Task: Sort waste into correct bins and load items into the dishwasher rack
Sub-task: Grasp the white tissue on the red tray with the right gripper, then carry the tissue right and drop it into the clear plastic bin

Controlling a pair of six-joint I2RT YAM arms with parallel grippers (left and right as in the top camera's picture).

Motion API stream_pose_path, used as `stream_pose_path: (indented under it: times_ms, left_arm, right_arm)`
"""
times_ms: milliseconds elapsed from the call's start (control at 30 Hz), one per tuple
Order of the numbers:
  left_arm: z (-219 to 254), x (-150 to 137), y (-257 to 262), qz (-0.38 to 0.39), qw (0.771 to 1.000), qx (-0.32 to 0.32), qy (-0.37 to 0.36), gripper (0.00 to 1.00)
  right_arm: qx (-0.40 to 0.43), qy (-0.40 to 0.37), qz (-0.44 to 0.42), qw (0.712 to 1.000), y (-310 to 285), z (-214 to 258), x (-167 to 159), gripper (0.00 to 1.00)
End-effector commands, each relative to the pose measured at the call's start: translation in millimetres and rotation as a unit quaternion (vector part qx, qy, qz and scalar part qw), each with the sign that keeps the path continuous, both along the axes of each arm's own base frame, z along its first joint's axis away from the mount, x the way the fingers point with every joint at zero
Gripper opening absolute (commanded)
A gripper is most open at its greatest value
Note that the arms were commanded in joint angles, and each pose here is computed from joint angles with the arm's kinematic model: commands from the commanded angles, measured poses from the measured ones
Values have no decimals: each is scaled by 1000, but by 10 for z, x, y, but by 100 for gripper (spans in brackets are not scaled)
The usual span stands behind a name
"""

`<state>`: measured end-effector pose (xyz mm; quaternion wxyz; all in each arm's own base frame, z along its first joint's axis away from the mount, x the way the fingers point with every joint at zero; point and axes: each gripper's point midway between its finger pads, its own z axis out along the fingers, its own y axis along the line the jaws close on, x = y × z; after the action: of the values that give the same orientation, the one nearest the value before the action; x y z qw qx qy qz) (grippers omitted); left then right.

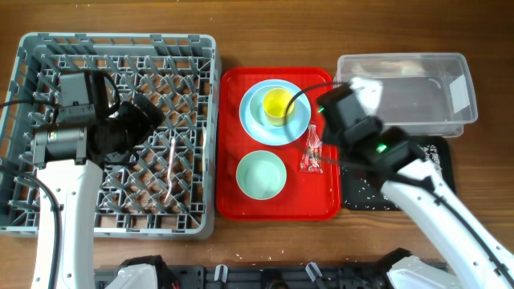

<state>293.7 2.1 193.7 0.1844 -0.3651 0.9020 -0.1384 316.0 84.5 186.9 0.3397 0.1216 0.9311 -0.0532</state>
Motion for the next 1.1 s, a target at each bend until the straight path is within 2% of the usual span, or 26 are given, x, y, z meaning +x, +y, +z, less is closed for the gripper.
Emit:
stream_pose_path:
  times_ms: [0,67,167,233,267,300,333,367,467,533,567,600,667,700,733,867,1000,1067]
  left_arm:
    - [51,12,-1,-1,1000,-2,-8,100]
    - [51,12,-1,-1,1000,-2,-8,100]
    - [51,12,-1,-1,1000,-2,-8,100]
    - [51,12,-1,-1,1000,-2,-8,100]
    - [51,12,-1,-1,1000,-2,-8,100]
    - [51,12,-1,-1,1000,-2,-8,100]
    - [51,12,-1,-1,1000,-2,-8,100]
    - [51,12,-1,-1,1000,-2,-8,100]
    - [51,12,-1,-1,1000,-2,-8,100]
    - [51,12,-1,-1,1000,-2,-8,100]
    - [51,12,-1,-1,1000,-2,-8,100]
    - [51,12,-1,-1,1000,-2,-8,100]
    - [51,12,-1,-1,1000,-2,-8,100]
    - [51,12,-1,-1,1000,-2,-8,100]
    - [51,12,-1,-1,1000,-2,-8,100]
    - [51,12,-1,-1,1000,-2,-8,100]
    - [51,12,-1,-1,1000,-2,-8,100]
    - [51,12,-1,-1,1000,-2,-8,100]
  right_arm:
    - [-15,-33,-109,993,-576,29,272,4]
    - [-2,-28,-157,987,-885,-105,433,4]
    - [56,-4,-173,983,-1025,-376,610,6]
    - [74,-5,-168,983,-1098,-471,746,19]
    - [69,-6,-143,987,-1099,-461,797,40]
    - [58,-6,-114,992,-1085,-431,829,81]
    - [45,-4,-92,995,-1073,-380,833,94]
    - [46,-4,-92,995,-1071,-316,809,95]
    - [78,-19,-68,994,-951,-19,673,95]
    - [162,-29,108,980,-362,323,445,88]
    - [189,-22,143,971,-219,393,297,77]
    - [211,-9,157,965,-136,424,151,73]
    - [252,21,188,949,52,435,-82,40]
    - [266,39,201,942,150,408,-174,26]
    - [267,59,207,939,209,355,-256,17]
    - [258,110,261,924,602,172,-517,11]
    - [222,136,165,951,620,-252,-546,12]
    - [224,142,178,948,752,-437,-565,13]
